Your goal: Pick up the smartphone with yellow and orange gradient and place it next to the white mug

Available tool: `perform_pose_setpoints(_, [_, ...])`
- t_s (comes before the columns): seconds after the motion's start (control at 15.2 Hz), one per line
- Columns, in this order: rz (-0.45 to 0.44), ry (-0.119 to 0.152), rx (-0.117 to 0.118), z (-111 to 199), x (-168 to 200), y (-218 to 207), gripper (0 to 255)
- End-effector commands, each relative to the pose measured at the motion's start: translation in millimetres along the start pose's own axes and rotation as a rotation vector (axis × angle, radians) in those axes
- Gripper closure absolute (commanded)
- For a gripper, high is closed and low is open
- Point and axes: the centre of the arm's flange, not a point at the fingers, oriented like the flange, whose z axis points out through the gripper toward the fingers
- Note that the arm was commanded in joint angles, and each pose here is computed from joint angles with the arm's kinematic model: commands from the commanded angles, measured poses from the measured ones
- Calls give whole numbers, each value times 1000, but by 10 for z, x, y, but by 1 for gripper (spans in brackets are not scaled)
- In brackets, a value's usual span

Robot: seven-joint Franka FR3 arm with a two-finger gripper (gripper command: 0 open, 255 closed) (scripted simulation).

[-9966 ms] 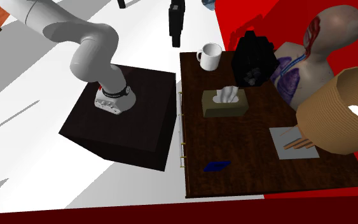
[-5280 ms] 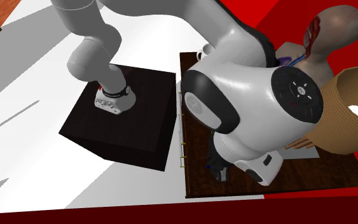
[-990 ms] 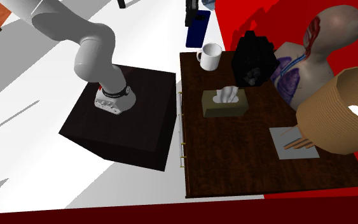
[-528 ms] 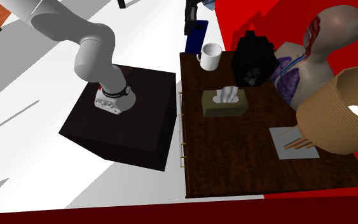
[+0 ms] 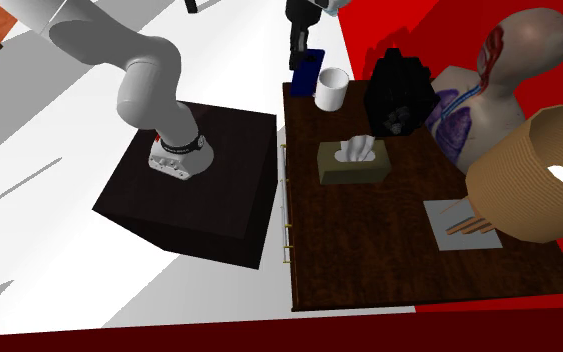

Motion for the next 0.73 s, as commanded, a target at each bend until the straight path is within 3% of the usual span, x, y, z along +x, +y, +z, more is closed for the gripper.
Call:
perform_pose_setpoints(0.0, [0,1,0,103,14,-1,255])
perform_pose_setpoints(0.66, [0,1,0,628,73,-1,255])
